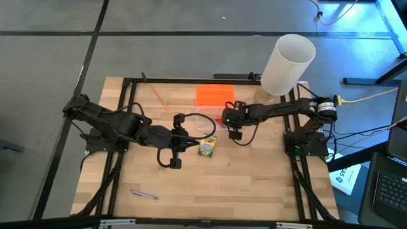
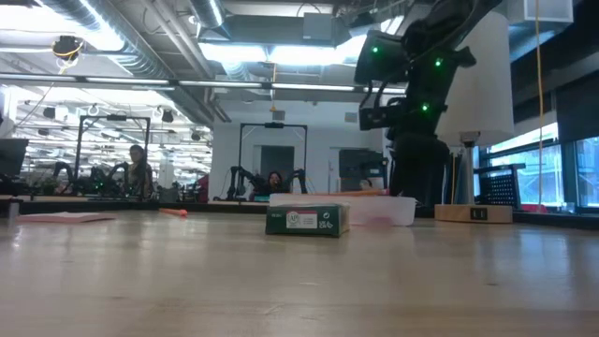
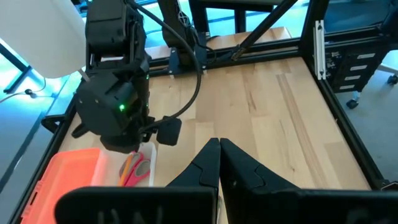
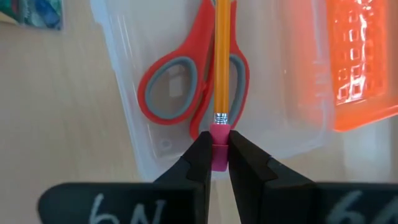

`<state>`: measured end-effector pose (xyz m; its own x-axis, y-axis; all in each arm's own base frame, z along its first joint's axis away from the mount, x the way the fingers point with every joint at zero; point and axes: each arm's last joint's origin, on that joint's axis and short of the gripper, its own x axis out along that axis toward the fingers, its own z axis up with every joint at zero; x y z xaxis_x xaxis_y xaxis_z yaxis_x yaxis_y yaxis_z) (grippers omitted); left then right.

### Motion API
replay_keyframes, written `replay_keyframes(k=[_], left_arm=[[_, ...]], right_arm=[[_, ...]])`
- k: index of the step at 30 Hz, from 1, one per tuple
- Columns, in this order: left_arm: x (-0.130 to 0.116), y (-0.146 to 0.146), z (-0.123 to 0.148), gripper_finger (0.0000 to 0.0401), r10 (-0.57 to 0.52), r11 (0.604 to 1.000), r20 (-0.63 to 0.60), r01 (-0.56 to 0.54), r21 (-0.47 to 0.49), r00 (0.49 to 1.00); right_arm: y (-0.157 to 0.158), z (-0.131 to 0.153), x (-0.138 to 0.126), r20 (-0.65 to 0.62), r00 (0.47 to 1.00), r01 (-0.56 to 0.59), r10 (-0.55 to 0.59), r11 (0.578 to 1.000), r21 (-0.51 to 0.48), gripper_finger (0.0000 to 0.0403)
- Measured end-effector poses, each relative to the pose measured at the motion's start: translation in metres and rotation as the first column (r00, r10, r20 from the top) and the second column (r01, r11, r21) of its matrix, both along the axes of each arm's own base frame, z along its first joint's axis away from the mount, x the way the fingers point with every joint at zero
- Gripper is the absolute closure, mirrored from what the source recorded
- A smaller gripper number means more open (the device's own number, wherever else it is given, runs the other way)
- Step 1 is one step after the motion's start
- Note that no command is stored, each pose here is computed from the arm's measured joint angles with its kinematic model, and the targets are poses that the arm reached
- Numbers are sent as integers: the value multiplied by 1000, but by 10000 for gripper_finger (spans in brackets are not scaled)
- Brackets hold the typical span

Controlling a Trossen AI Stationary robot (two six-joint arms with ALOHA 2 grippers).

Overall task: Pack school essentials
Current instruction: Put the bottom orange pencil into the orange supply box

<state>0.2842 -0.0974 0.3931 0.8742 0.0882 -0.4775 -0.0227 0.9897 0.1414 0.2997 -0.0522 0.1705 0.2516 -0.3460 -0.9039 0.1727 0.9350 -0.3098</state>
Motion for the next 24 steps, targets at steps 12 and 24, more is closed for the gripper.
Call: replay_keyframes(k=[12, 24], left_arm=[[0, 0, 0, 401, -1, 1000, 0, 1, 0, 1000], [0, 0, 0, 401, -1, 1000, -1, 1, 0, 1000]], right_arm=[[0, -9, 2, -22, 1000, 7, -7, 1000, 7, 357], [0, -8, 4, -4, 1000, 24, -24, 1000, 12, 352]])
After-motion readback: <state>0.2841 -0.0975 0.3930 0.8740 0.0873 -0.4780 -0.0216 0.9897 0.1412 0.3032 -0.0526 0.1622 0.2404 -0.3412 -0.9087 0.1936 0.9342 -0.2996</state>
